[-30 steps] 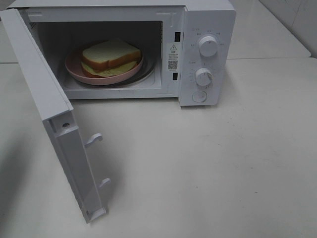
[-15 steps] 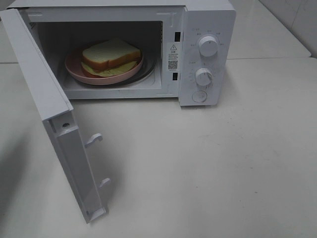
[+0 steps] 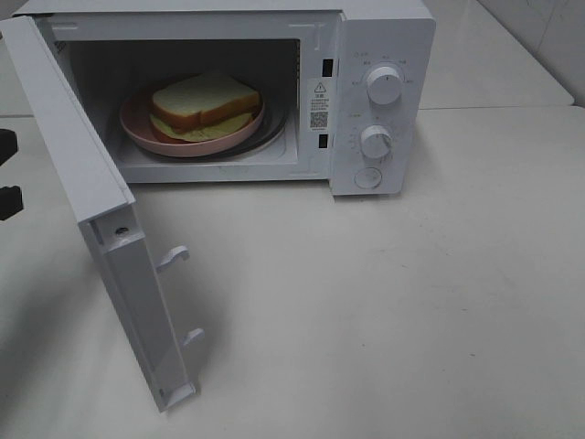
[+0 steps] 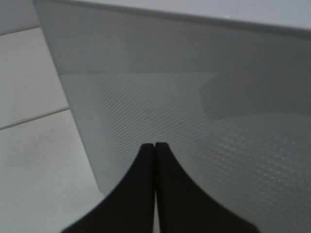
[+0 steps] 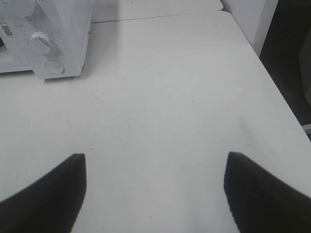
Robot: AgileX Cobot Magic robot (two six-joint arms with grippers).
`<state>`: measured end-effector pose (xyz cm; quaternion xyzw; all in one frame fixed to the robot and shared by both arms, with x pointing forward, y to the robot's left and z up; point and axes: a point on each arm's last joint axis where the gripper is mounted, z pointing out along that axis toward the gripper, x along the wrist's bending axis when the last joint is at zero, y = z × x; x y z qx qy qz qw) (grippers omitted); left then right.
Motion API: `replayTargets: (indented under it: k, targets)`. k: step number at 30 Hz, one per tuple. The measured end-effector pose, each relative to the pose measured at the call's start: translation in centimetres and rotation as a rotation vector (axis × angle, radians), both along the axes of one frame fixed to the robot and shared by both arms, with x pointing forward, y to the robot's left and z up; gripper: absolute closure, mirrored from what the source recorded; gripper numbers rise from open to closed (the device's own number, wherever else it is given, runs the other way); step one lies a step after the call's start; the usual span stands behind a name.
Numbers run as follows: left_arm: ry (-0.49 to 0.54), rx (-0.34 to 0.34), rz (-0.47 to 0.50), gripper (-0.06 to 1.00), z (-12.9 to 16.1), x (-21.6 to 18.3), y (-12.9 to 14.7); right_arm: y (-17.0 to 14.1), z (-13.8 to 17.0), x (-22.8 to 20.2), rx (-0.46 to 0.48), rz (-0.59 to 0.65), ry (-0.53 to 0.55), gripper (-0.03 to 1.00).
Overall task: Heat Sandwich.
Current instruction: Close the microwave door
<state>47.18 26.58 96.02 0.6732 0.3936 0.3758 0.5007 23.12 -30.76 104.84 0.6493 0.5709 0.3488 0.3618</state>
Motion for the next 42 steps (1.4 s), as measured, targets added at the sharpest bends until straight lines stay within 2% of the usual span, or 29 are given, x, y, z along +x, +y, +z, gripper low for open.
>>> replayTargets:
  k: [7,13,16,30,36,42]
  targets:
    - [0.015,-0.027,-0.084,0.94,-1.1,0.2,-1.3,0.0,0.0,0.0,0.0,0.0,0.0,0.2]
    - [0.069,-0.006,-0.192,0.94,-2.9,0.1,-4.8,0.0,0.0,0.0,0.001,0.001,0.0,0.2]
    - [0.072,0.002,-0.21,0.94,-3.3,0.2,-6.2,0.0,0.0,0.0,0.001,0.001,0.0,0.2]
    - [0.039,-0.061,-0.189,0.94,-3.0,1.9,-12.1,0.0,0.0,0.0,0.001,0.001,0.0,0.2]
    - [0.023,-0.056,-0.209,0.94,-2.7,2.9,-13.9,0.0,0.0,0.0,0.001,0.001,0.0,0.2]
    - [0.005,-0.071,-0.179,0.94,-2.2,4.1,-15.6,0.0,0.0,0.0,0.001,0.001,0.0,0.2]
